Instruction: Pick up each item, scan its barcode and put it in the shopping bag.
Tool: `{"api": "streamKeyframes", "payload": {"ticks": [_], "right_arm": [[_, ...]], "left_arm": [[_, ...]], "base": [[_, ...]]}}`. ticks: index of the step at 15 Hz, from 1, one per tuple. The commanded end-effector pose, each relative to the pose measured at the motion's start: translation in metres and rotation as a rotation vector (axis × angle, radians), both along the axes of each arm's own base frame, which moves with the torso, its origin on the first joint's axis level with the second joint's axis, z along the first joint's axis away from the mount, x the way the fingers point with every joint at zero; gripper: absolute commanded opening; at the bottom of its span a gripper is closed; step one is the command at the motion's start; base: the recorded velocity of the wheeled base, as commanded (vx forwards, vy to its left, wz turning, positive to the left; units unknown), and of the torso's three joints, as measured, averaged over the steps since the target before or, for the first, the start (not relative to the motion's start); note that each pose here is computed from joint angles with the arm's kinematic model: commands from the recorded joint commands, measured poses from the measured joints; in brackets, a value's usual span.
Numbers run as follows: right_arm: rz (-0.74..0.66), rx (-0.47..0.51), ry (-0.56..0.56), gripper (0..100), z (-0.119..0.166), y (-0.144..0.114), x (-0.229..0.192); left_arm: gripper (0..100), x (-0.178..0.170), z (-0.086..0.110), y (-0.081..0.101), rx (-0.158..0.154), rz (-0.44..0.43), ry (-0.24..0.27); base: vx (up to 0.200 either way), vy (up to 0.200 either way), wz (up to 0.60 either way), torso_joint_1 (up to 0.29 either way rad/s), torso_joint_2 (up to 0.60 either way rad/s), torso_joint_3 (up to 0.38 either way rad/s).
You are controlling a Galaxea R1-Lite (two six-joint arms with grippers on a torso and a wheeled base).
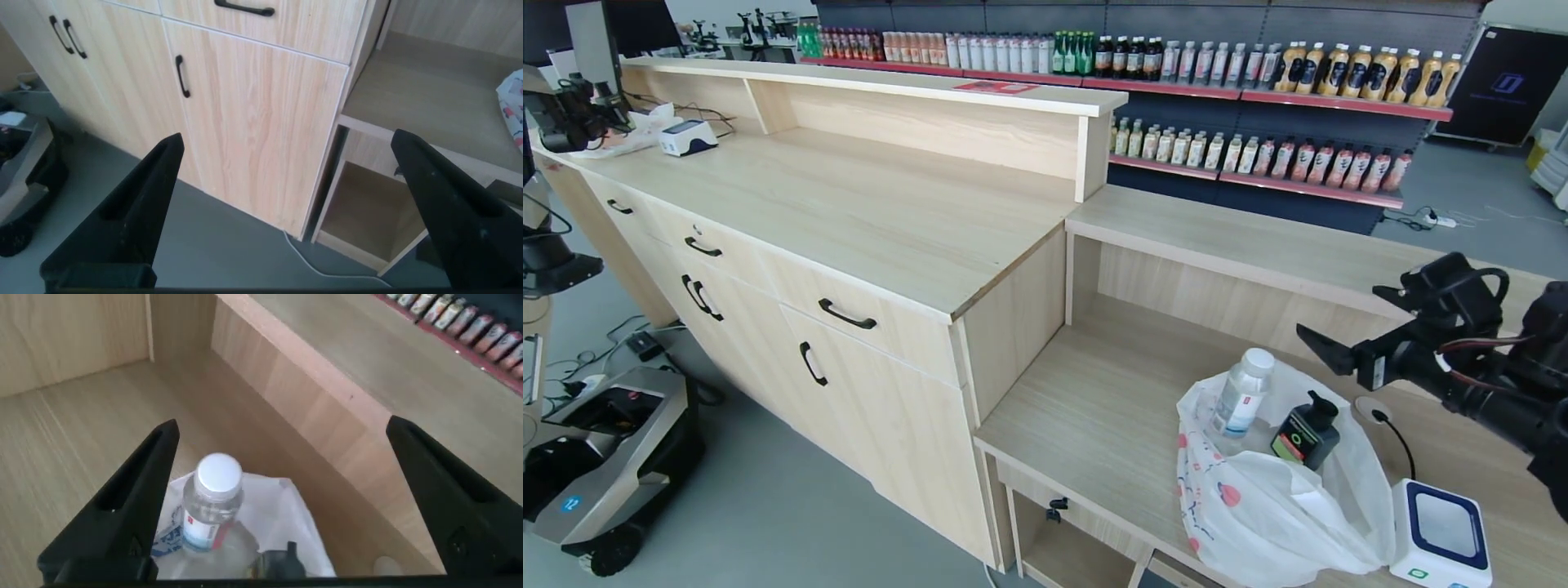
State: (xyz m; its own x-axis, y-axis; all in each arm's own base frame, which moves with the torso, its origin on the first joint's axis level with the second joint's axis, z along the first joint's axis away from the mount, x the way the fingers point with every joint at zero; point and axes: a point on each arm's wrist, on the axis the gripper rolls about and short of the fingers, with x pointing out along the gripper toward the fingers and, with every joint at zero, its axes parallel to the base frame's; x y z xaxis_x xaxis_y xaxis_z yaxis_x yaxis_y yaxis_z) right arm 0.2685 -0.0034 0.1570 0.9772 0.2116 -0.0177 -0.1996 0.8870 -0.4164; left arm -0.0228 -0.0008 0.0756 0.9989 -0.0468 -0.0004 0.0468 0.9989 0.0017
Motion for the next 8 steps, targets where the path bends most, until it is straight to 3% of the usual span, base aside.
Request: {"api": "streamKeyframes", "payload": {"ticks": [1, 3, 8], "right_arm": [[-0.102, -0.071, -0.144, 100, 0.043, -0.024, -0.034], [-0.2, -0.08, -0.132, 100, 0.047, -0.043, -0.051], [-0.513, -0.012, 0.112, 100, 0.036, -0.097, -0.099]], "left_arm": [[100, 0.0, 0.0, 0.0, 0.0, -0.001, 0.001], [100, 0.0, 0.0, 0.0, 0.0, -0.001, 0.001], [100, 0.0, 0.0, 0.0, 0.0, -0.001, 0.001]], "base": [[0.0, 0.0, -0.6, -0.051, 0.15, 0.08], [0.0, 0.0, -0.6, -0.022, 0.05, 0.034], [0.0, 0.0, -0.6, 0.0, 0.01, 0.005]]}}
